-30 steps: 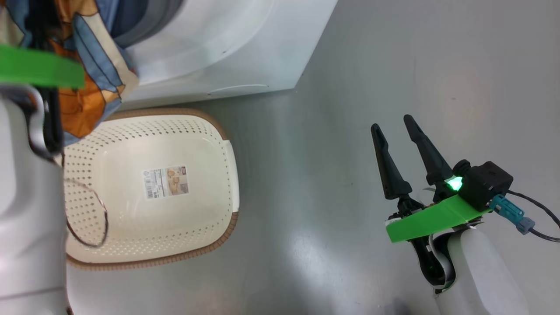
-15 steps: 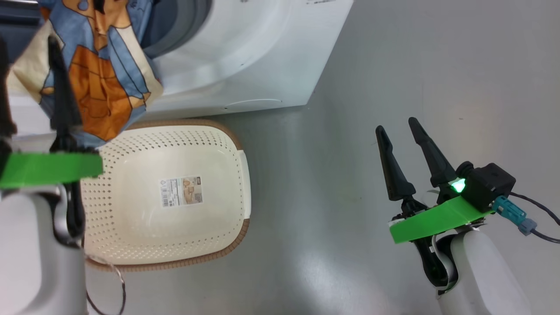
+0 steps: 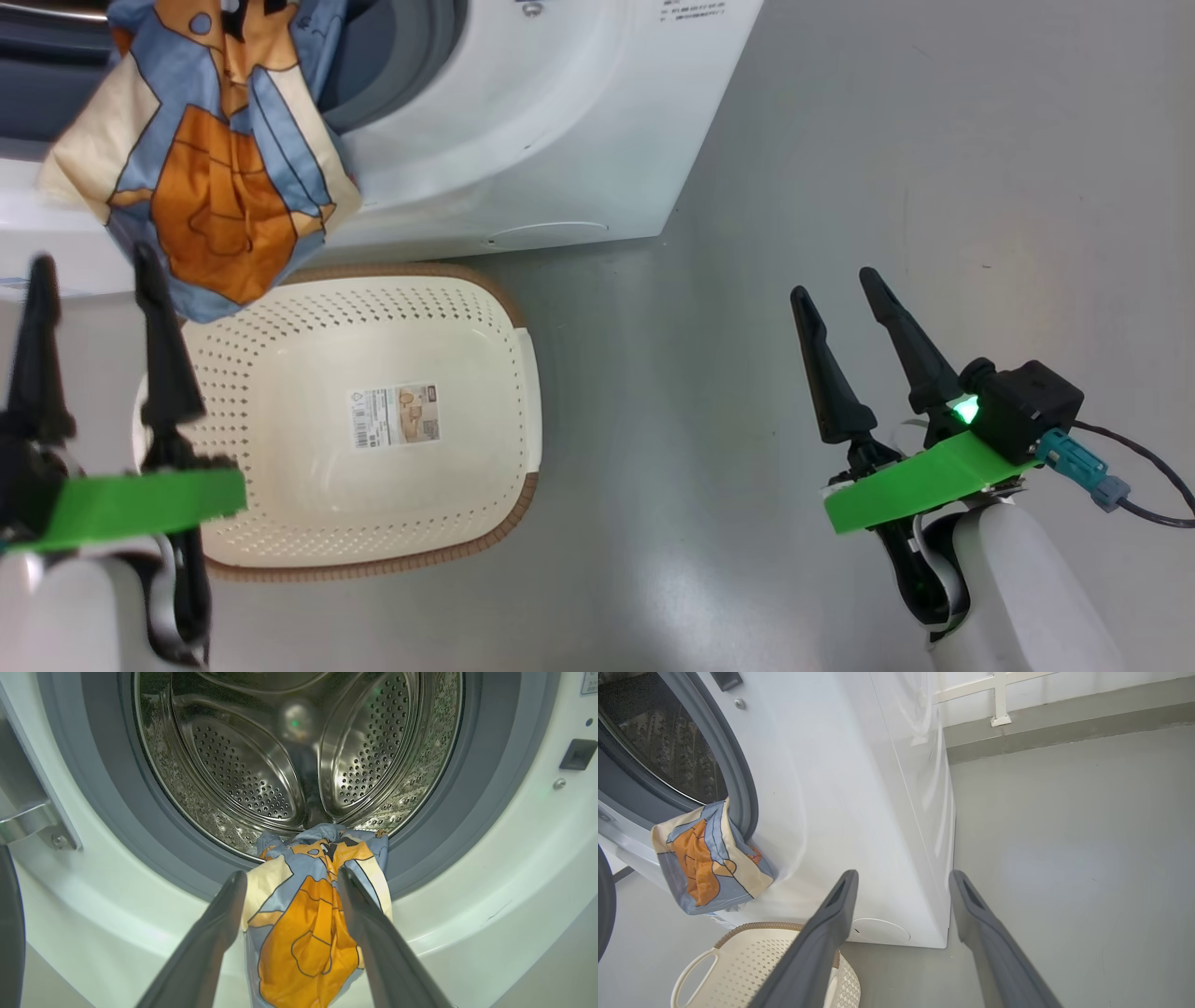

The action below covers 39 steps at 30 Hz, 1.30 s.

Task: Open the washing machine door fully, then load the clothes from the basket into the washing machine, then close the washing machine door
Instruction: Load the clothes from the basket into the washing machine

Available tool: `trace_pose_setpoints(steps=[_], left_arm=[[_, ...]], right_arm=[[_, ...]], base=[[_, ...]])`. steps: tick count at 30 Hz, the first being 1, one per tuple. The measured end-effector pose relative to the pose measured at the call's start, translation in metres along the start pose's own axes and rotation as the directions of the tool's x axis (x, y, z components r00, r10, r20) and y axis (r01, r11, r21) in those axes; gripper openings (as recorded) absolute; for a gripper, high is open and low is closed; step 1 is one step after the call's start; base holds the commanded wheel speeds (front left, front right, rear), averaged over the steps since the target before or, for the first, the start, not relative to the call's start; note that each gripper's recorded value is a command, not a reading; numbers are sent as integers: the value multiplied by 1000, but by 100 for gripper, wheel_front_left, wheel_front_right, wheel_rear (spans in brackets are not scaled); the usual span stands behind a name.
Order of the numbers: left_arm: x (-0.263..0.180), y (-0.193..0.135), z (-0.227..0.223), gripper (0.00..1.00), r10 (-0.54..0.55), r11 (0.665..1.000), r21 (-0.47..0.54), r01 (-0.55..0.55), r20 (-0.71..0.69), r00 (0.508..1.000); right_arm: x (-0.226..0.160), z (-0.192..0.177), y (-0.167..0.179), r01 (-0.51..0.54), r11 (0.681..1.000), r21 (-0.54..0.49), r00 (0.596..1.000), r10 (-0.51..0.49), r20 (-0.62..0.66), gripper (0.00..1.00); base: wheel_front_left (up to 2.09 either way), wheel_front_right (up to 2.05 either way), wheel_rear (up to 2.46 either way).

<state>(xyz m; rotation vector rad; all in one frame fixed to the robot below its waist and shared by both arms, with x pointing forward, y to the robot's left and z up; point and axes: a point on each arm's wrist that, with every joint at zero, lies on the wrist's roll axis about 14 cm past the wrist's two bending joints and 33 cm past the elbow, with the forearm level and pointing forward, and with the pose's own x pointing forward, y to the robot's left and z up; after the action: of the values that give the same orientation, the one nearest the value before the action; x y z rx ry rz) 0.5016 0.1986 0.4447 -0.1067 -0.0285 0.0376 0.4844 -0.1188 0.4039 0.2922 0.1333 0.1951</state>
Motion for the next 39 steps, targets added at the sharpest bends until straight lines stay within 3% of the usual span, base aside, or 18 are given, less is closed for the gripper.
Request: trace_pose_setpoints(steps=[15,39], left_arm=[[-59,11,-49,100,45,999,16,-43,-190,981],[-82,8,-63,100,79,996,-9,-84,-253,964]], right_arm=[[1,-3,2,-6,1000,2,1000,6,-7,100],[-3,-1,-3,9,1000,-6,1000,-9,-8,100]], base=[[0,0,0],[0,0,0]])
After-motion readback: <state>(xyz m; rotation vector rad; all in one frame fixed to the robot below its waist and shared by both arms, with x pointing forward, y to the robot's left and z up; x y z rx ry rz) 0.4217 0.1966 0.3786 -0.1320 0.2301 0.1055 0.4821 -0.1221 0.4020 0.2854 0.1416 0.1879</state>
